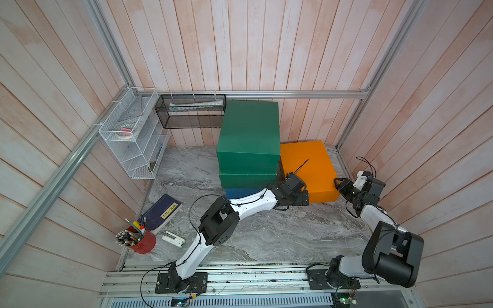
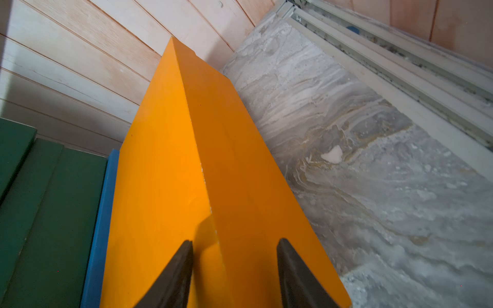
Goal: Stack the shoeboxes
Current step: Move the shoebox to the center of the board.
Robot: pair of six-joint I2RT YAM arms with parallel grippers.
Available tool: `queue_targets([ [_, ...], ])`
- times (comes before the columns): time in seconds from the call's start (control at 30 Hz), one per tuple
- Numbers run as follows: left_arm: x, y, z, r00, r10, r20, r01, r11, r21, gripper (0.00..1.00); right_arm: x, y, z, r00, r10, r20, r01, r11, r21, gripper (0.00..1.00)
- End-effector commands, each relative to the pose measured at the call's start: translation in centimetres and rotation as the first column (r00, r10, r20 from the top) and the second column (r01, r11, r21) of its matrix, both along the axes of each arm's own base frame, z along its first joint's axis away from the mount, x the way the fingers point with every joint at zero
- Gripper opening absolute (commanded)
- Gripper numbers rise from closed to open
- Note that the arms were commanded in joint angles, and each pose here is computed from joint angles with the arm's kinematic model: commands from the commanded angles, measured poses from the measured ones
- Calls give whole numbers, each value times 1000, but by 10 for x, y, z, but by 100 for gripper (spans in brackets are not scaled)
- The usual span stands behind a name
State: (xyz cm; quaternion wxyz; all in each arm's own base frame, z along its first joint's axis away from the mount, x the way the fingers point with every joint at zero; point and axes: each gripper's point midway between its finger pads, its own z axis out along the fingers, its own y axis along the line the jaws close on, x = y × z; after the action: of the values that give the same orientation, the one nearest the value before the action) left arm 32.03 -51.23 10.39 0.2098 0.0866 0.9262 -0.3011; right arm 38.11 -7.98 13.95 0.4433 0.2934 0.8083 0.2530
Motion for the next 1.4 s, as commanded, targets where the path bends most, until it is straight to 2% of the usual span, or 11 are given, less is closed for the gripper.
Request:
queue_targets([
  [0.0, -11, -19, 48, 998, -34, 51, 40, 991, -130, 100, -22, 17, -13, 996, 29, -82, -26, 999, 39, 52],
  [0.2, -18, -11, 57, 998, -31, 55, 38, 991, -132, 100, -38, -12, -1, 993, -82, -89, 85, 996, 26, 68],
  [0.37, -20, -5, 71, 997, -30, 69, 39, 991, -132, 100, -30, -29, 11, 991, -123, -61, 124, 992, 25, 74],
  [0.53, -12, -1, 81, 994, -15, 108, 27, 994, -108, 100, -12, -41, 21, 991, -129, -39, 130, 991, 38, 74],
  [0.73, 14, 3, 78, 994, 20, 110, -11, 997, -78, 100, 14, -58, 36, 988, -153, 16, 152, 987, 43, 72],
  [0.97, 41, 3, 72, 990, 52, 129, -47, 998, -36, 100, 39, -65, 30, 993, -112, 35, 111, 993, 42, 69],
  [1.0, 59, 15, 69, 989, 85, 125, -82, 996, -32, 100, 40, -65, 29, 993, -109, 43, 107, 993, 46, 69],
  [1.13, 69, 15, 59, 989, 96, 115, -94, 995, -20, 100, 46, -58, 27, 993, -65, 100, 62, 997, 36, 69],
  [1.37, 75, 10, 42, 992, 91, 91, -91, 996, -5, 100, 49, -41, 1, 998, -31, 48, 31, 999, 11, 70],
])
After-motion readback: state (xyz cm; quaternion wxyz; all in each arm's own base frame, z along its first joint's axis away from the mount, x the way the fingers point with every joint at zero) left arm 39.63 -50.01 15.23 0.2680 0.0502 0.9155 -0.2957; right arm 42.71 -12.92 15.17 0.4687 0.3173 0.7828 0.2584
